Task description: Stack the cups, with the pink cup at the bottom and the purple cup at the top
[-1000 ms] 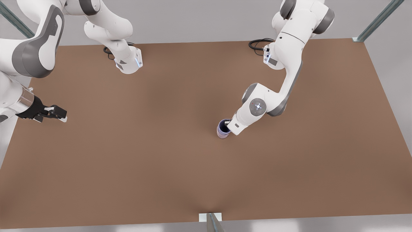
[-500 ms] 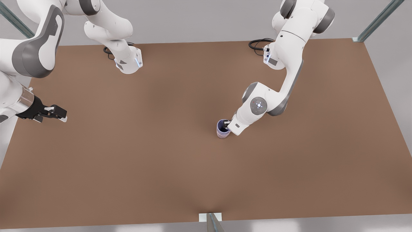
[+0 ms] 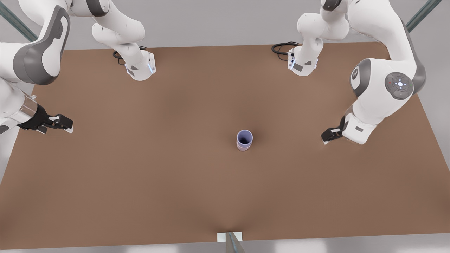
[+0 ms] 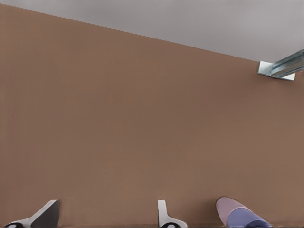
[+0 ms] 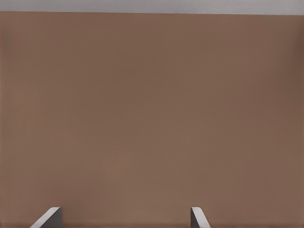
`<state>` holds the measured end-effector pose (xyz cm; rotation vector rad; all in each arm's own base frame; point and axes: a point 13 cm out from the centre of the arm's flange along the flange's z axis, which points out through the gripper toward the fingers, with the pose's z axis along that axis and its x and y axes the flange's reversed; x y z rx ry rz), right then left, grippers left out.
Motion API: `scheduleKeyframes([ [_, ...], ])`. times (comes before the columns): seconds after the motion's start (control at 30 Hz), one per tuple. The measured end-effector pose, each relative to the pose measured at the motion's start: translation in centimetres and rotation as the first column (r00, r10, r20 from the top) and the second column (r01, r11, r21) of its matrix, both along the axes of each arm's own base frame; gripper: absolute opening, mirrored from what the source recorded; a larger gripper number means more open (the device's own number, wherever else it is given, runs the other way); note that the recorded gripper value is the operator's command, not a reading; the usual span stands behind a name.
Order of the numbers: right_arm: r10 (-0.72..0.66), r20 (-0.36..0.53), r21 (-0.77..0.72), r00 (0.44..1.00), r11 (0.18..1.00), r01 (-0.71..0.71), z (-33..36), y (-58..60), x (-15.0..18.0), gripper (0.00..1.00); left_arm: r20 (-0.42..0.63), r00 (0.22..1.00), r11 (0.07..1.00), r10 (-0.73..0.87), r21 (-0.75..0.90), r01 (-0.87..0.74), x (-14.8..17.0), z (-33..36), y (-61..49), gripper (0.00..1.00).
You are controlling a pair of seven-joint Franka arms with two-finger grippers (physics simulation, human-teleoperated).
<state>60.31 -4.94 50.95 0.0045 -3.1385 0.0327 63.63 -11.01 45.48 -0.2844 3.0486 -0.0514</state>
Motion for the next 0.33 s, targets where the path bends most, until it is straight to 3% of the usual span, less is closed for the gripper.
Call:
scheduleKeyframes([
  [0.33, 0.002, 0.000, 0.000, 1.000, 1.000, -0.002, 0.0, 0.0, 0.0, 1.00, -0.064, 0.967, 0.966, -0.245, 0.064, 0.249, -2.9, 1.9, 2.5, 1.00],
])
